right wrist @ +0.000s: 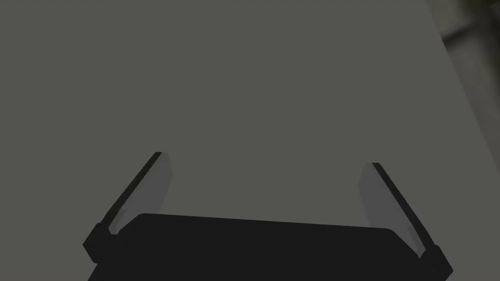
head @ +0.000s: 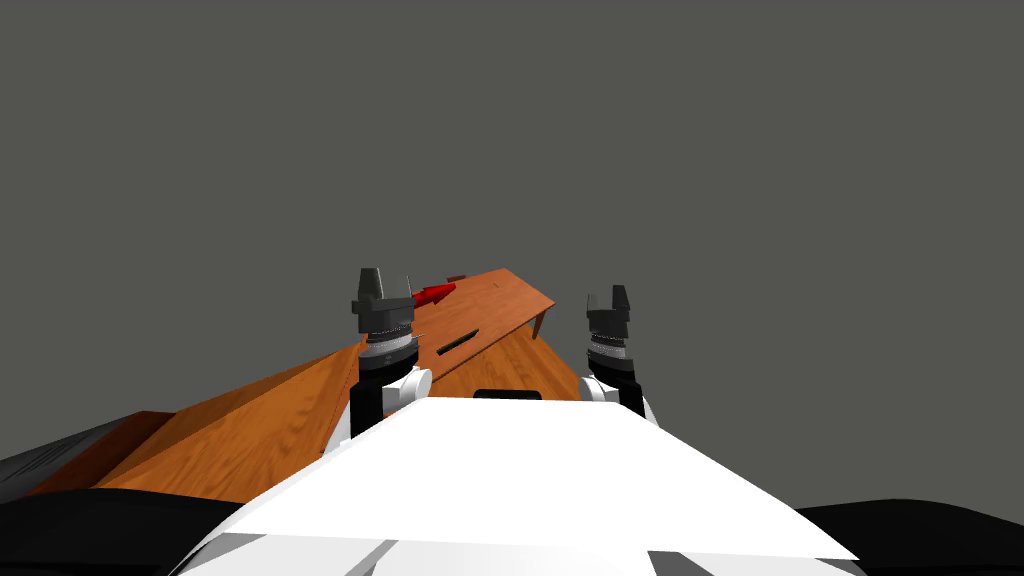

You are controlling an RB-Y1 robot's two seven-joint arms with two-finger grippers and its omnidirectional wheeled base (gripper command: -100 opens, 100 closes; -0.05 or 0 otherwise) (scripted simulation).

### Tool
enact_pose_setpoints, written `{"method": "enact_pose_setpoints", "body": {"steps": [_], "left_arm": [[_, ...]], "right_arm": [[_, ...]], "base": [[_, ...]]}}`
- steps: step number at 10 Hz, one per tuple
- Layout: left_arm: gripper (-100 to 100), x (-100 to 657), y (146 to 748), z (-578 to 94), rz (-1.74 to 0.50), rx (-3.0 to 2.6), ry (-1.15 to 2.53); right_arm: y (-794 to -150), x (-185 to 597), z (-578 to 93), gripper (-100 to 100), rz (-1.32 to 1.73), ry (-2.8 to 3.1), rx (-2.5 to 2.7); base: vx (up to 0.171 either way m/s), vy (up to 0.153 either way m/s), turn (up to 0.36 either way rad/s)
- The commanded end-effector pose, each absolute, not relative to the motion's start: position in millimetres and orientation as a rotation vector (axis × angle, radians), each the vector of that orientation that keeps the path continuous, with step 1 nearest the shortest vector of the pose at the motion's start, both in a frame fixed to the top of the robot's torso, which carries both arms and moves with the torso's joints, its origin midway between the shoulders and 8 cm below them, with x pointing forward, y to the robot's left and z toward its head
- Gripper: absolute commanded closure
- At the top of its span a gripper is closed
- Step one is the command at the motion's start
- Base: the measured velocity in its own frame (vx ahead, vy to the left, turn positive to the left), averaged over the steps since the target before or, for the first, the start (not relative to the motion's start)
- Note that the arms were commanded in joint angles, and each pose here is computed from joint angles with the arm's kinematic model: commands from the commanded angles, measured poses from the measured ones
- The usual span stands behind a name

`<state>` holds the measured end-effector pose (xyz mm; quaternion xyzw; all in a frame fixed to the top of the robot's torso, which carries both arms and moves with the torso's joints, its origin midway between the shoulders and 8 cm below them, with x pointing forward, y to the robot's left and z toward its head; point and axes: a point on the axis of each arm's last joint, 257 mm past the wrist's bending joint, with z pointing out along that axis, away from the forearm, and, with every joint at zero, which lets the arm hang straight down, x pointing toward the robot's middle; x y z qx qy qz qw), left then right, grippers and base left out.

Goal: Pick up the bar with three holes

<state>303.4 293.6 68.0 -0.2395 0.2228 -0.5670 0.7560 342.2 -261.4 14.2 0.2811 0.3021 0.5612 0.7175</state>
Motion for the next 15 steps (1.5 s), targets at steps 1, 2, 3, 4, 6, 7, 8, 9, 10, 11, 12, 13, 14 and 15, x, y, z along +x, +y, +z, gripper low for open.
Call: {"method": "enact_pose_setpoints", "body": {"steps": [1,2,3,4,6,7,8,9,10,11,12,13,14,15], "left_arm": [[-100,311,291,63,-1.245,-0.517,0.524],[-100,318,290,59,-1.252,-0.520,0.554],[-100,328,290,52,-1.257,-0.529,0.588],[-100,339,292,44,-1.261,-0.545,0.624],[-100,363,298,26,-1.266,-0.589,0.692],[-100,365,298,23,-1.263,-0.598,0.699],[-100,379,303,12,-1.261,-0.632,0.736],[-100,392,308,2,-1.261,-0.660,0.763],[-100,395,310,-4,-1.254,-0.677,0.776],[-100,408,317,-15,-1.251,-0.710,0.803],[-100,411,318,-19,-1.245,-0.726,0.815],[-100,425,326,-32,-1.238,-0.767,0.842],[-100,427,327,-35,-1.233,-0.781,0.852],[-100,440,335,-46,-1.227,-0.820,0.873]], "right_arm": [[-261,342,14,0,1.242,0.668,0.622],[-261,342,14,0,1.242,0.668,0.622],[-261,342,14,0,1.242,0.668,0.622],[-261,342,14,0,1.242,0.668,0.622],[-261,342,14,0,1.242,0.668,0.622],[-261,342,14,0,1.242,0.668,0.622],[-261,342,14,0,1.242,0.668,0.622],[-261,342,14,0,1.242,0.668,0.622],[-261,342,14,0,1.242,0.668,0.622],[-261,342,14,0,1.242,0.668,0.622],[-261,342,14,0,1.242,0.668,0.622],[-261,342,14,0,1.242,0.668,0.622],[-261,342,14,0,1.242,0.668,0.622],[-261,342,14,0,1.242,0.668,0.622]], "base": [[-0.018,-0.018,-0.011],[-0.039,-0.031,-0.013],[-0.058,-0.048,-0.016],[-0.064,-0.046,-0.014],[-0.072,-0.060,-0.025],[-0.050,-0.042,-0.006],[-0.044,-0.037,-0.019],[-0.055,-0.064,-0.035],[-0.043,-0.052,-0.004],[-0.050,-0.045,-0.023],[-0.038,-0.033,-0.010],[-0.040,-0.043,-0.023],[-0.031,-0.037,-0.011],[-0.042,-0.043,-0.022]]}}
